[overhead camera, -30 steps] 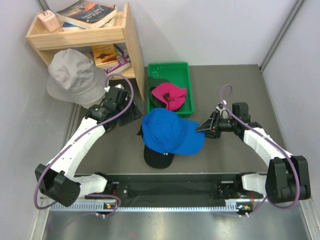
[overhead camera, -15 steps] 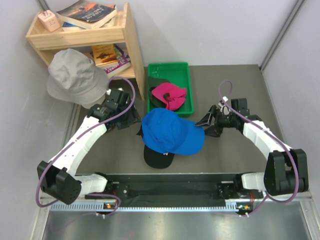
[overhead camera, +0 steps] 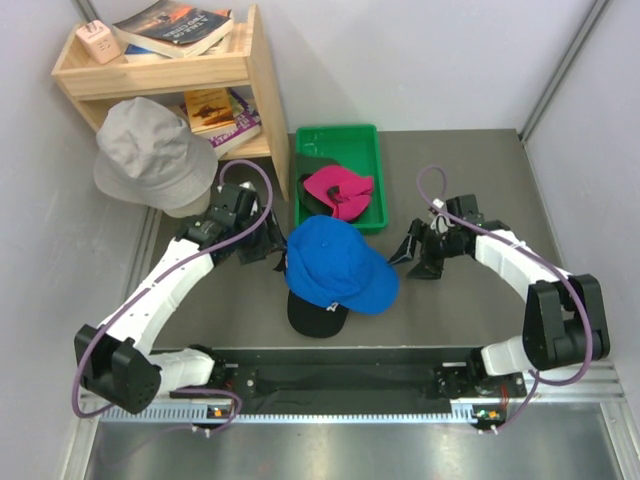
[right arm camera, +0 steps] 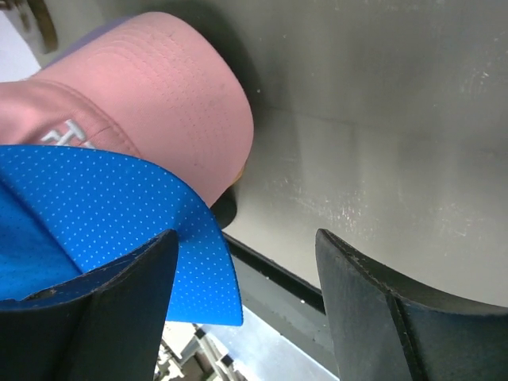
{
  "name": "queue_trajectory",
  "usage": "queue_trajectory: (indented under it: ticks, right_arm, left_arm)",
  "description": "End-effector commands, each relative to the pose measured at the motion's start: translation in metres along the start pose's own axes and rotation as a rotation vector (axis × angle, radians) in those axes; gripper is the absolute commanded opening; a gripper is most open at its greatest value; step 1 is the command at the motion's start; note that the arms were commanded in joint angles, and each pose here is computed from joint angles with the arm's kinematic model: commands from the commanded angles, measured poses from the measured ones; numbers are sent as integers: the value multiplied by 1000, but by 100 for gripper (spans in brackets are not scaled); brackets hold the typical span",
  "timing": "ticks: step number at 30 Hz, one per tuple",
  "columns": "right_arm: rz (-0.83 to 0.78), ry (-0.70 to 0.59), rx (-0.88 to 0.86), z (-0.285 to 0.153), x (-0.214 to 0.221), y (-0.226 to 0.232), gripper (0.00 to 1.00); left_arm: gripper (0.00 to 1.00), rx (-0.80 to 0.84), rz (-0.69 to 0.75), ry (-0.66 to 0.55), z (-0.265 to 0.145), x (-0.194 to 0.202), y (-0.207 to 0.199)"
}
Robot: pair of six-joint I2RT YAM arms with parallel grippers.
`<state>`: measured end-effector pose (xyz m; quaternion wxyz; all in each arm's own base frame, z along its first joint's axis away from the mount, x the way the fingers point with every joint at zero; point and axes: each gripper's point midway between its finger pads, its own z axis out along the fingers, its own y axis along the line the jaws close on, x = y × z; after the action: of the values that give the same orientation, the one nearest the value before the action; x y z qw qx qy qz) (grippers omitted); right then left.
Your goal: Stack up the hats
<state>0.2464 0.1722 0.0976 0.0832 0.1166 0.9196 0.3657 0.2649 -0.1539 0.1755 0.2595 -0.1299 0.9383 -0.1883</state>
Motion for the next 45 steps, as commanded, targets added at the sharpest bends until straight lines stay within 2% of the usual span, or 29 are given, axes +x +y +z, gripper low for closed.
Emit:
queue_trajectory:
  ticks: [1,5,6,11,16,22,27,31,32,34,37,40,45]
  right_arm:
    - [-59,-19,6,3,-9,11,70]
    - [-70,-28,19,2,-13,15,70]
    - [-76,-37,32,-1,-15,15,70]
    - [-105,-207,110,-33,-49,25,70]
    - [-161,-436,178,-69,-97,43,71]
    - [-282,-595,32,-86,-147,103,70]
    - [-347,-580,-45,-60,-172,140,69]
    - [-421,-513,-85,-15,-177,171,68]
    - [-418,-481,-67,5,-181,166,68]
    - [-453,-484,-78,18,-188,185,68]
    - [-482,-462,-10,61,-200,179,67]
    - [-508,-439,58,86,-208,173,67]
    - [-557,-432,179,97,-213,153,66]
  left_arm:
    - [67,28,7,30,4,4,-4]
    - [70,-53,6,30,1,-1,6]
    - [75,-63,9,11,-3,-6,6]
    - [82,-133,19,-145,-34,-47,6]
    - [83,-62,85,-240,-53,-77,-18]
    - [82,2,141,-301,-49,-111,-48]
    - [82,22,164,-343,-44,-138,-69]
    - [82,53,172,-354,-32,-149,-81]
    - [82,67,176,-364,-31,-152,-85]
    - [82,72,178,-361,-23,-155,-88]
    - [82,69,167,-360,-14,-160,-91]
    - [82,58,163,-345,-5,-161,-92]
    - [82,24,170,-327,1,-165,-90]
